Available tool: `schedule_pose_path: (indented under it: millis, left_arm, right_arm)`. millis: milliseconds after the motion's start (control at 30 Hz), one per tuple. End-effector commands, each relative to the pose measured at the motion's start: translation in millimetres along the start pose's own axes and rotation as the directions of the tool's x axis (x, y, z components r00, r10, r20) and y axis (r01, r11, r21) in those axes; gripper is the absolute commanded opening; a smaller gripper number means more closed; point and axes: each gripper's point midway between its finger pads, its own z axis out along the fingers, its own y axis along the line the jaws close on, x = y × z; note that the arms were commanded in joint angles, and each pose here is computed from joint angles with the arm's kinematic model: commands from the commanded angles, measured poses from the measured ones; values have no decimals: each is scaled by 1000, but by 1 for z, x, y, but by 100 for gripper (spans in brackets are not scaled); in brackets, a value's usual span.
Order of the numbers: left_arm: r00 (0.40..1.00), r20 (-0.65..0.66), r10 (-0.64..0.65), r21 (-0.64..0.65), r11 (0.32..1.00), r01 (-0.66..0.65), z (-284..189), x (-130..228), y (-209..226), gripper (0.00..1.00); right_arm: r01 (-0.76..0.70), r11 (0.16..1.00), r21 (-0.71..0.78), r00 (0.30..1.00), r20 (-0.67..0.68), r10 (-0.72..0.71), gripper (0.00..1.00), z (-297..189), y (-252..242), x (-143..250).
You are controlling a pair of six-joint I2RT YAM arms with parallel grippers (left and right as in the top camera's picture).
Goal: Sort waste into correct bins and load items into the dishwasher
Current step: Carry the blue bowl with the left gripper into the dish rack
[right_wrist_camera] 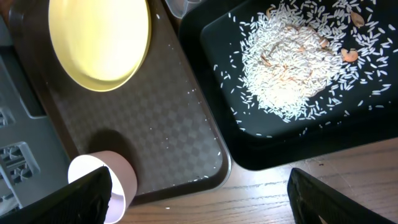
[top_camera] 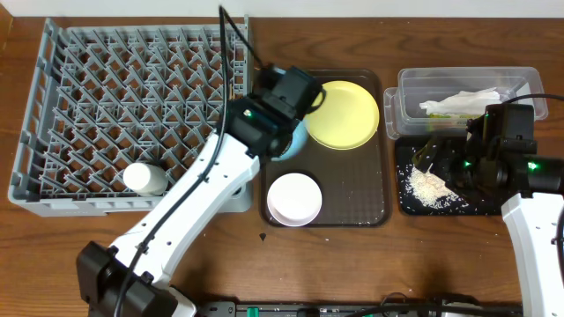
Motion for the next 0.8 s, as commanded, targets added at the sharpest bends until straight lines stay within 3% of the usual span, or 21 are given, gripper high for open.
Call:
schedule_pose_path:
  millis: [0, 333, 767]
  left_arm:
    - [999, 23, 41, -463, 886, -25, 6, -6, 80, 7]
    - [996, -87, -38, -644, 764, -27, 43, 22, 140, 8]
    - [990, -113, -85, -697, 717, -18, 93, 60, 136, 7]
  right_arm:
    - [15, 1000, -4, 1000, 10, -15, 88, -3, 3, -2]
    - [15, 1000, -4, 1000, 10, -15, 89, -3, 3, -2]
    - [15, 1000, -4, 1000, 10, -15, 89, -3, 3, -2]
